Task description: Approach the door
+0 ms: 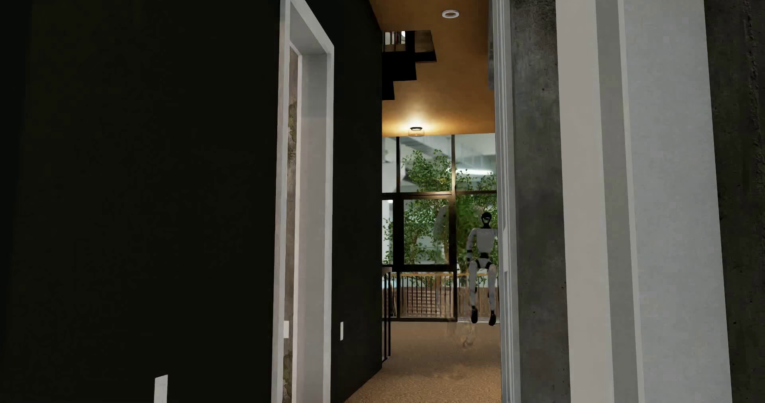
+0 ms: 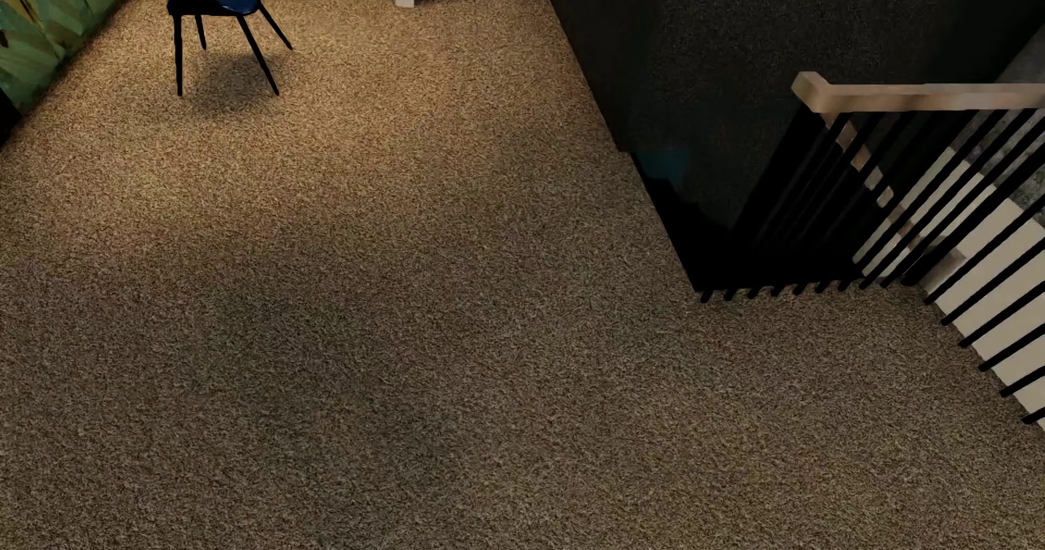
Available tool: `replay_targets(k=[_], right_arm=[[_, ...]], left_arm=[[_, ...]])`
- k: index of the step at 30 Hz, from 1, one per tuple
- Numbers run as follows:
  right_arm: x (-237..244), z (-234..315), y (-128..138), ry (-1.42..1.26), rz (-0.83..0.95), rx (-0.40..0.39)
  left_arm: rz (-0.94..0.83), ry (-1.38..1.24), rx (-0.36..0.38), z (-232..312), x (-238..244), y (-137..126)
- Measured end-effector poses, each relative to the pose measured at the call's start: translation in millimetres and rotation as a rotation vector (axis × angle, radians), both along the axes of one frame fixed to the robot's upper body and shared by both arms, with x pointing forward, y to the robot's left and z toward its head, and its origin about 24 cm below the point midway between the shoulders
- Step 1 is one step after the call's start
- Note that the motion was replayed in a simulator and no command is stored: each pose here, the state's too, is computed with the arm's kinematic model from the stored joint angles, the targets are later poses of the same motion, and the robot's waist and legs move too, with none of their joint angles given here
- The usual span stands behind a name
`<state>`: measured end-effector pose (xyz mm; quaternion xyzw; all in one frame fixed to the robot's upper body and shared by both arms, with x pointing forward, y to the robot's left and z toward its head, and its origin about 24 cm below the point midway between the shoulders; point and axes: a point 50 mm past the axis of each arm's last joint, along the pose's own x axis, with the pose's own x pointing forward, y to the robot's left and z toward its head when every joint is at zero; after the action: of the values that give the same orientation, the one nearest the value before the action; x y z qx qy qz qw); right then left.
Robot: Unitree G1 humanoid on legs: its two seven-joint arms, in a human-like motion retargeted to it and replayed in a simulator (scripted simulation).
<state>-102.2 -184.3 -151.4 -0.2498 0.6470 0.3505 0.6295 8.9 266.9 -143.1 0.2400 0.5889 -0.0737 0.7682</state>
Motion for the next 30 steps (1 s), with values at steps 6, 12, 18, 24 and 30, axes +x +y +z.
replay_targets(k=[6,12,18,24,30], right_arm=[[97,-2,-28,-0.299,-0.177,-0.06],[132,-5,-32,-0.354,-0.104,-0.073],[132,3,-43,-0.396,-0.164,-0.082],[87,-3,-29,-0.263,-0.124,-0.061],[54,0,6,-0.19,-0.108,0.048]], left_arm=[[0.046,-0.277,0.001,25,64,10],[-0.295,0.314,-0.034,-16,-59,-25],[-0.166,0.351,-0.118,-8,-104,-48],[-0.168,0.33,-0.092,-8,-95,-38],[-0.101,0.181,0.024,-6,-37,2]])
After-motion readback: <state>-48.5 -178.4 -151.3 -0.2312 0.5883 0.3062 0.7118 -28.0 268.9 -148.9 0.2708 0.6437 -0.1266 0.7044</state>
